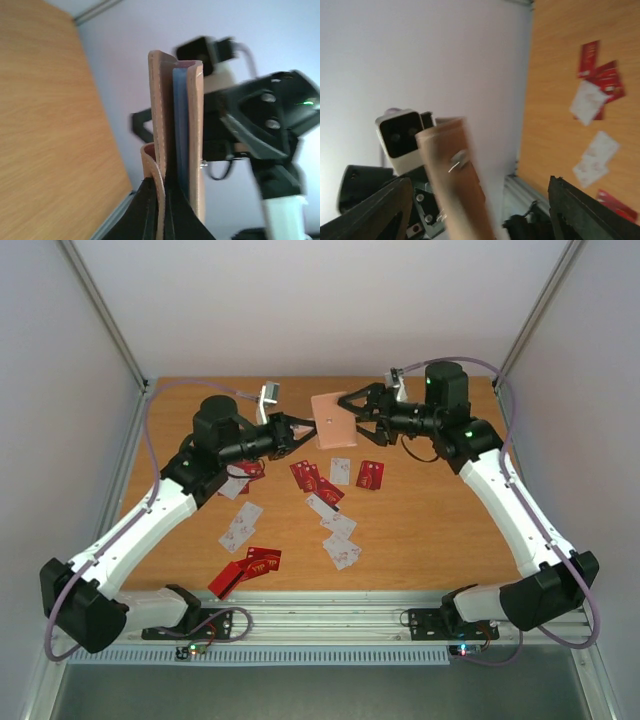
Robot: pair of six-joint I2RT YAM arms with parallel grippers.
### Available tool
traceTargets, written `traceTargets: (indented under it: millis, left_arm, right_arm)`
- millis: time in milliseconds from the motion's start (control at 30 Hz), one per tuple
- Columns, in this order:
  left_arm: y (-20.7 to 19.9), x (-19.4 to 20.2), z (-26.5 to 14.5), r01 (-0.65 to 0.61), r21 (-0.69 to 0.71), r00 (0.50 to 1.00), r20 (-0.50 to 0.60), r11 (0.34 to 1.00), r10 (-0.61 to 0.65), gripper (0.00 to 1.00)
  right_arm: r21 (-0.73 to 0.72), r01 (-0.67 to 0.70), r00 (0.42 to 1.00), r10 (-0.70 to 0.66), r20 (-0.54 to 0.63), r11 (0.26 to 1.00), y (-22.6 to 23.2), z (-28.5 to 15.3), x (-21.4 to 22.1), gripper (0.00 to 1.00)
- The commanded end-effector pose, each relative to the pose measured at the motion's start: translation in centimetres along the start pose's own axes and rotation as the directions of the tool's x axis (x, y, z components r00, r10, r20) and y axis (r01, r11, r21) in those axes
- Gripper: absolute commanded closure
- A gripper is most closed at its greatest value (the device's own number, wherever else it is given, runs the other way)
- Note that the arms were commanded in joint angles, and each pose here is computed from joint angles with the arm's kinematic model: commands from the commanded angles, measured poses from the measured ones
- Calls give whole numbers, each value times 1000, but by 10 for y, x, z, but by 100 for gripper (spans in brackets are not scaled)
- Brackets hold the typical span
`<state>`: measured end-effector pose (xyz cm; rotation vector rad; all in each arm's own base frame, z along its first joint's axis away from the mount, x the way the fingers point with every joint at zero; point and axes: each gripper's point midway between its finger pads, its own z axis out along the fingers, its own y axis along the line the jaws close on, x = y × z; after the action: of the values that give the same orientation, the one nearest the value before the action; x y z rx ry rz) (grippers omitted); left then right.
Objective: Put the credit cards into the card holder
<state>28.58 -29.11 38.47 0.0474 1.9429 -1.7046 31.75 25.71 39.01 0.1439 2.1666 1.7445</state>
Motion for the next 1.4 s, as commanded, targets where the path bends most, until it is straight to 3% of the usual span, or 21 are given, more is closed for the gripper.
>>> traceTargets:
  millis: [0,133,200,300,567,700,867,967,1367]
  left_arm:
    - [57,10,-23,-81,-336,997,-38,938,72,100]
    - [138,29,-54,-197,-645,978,-182,739,102,100]
    - [174,38,-68,-268,-732,958,-269,626,96,100]
    - [206,43,-81,-332,-794,936,-345,508,73,100]
    - [236,45,-79,-355,-867,918,-394,349,-47,100]
    - [241,49,-69,-336,-862,922,-384,379,-55,100]
    - [258,67,-54,-294,-824,923,-377,484,-81,100]
    - [265,74,-49,-241,-805,933,-345,542,-98,100]
    - [294,89,-55,-38,-760,949,-230,648,-214,100]
  right_arm:
    - [369,78,997,-70,-36,926,-68,-33,15,22]
    - [616,112,994,-83,-75,779,-122,-60,20,19]
    - [670,133,991,-91,-98,730,-137,-68,23,20]
    - [692,160,987,-111,-114,704,-147,-71,25,21]
    - [702,222,970,-83,-227,677,-163,-31,45,22]
    - [670,209,964,-36,-263,713,-169,-1,54,22]
    - [626,144,965,33,-262,766,-183,22,59,25]
    - [620,124,960,64,-272,775,-194,30,63,29]
    - [546,11,918,208,-338,838,-233,58,89,46]
